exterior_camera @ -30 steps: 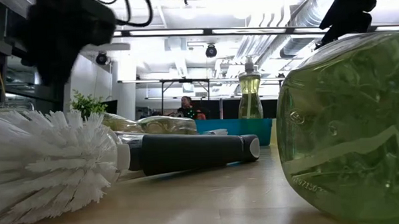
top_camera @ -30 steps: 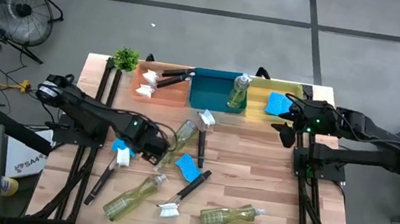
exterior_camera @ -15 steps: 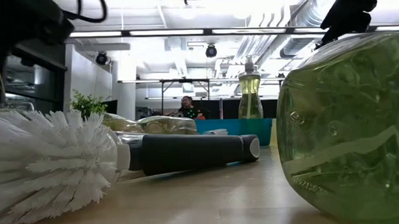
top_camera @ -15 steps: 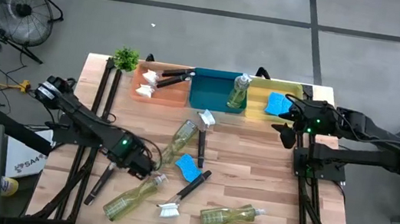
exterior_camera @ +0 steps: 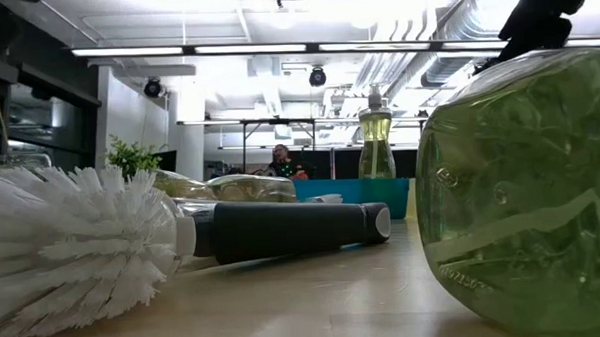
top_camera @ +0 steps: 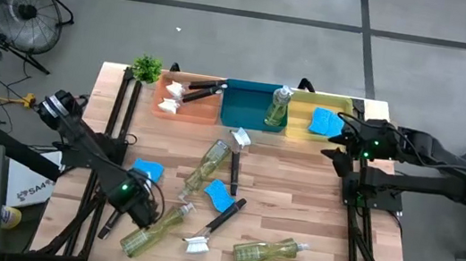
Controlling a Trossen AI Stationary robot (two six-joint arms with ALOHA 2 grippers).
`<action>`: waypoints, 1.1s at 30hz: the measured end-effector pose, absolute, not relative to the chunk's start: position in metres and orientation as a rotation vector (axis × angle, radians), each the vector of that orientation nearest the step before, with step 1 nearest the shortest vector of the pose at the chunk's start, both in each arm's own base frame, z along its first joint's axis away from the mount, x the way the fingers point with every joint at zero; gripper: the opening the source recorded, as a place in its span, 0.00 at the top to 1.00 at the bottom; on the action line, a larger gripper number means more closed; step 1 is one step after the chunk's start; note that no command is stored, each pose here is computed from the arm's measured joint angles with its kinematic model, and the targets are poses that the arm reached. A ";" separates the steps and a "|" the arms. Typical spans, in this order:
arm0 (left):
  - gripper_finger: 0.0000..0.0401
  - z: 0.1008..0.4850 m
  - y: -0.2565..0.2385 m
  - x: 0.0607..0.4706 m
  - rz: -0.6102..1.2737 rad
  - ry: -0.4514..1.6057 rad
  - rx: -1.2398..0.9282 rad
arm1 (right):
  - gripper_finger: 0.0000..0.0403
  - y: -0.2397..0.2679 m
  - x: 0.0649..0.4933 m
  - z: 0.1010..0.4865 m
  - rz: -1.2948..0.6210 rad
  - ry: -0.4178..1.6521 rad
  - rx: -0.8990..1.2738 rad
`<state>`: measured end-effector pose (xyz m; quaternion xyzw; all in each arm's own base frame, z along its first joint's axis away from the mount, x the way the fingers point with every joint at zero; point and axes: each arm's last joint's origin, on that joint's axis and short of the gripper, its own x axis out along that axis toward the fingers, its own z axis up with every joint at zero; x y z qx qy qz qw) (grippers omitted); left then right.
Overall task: Pick & Place Kitchen Sink Supplies
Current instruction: Put the cleaning brush into the orange bin
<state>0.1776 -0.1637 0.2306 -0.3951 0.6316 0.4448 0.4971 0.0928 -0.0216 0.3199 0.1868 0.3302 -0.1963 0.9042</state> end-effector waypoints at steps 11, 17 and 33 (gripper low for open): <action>0.32 0.194 -0.174 0.175 0.986 1.506 -1.096 | 0.38 -0.017 0.069 0.324 -0.423 0.595 0.430; 0.32 0.179 -0.171 0.173 0.989 1.491 -1.121 | 0.38 -0.016 0.063 0.325 -0.425 0.571 0.445; 0.32 0.177 -0.169 0.171 1.014 1.468 -1.095 | 0.38 -0.016 0.064 0.327 -0.432 0.548 0.458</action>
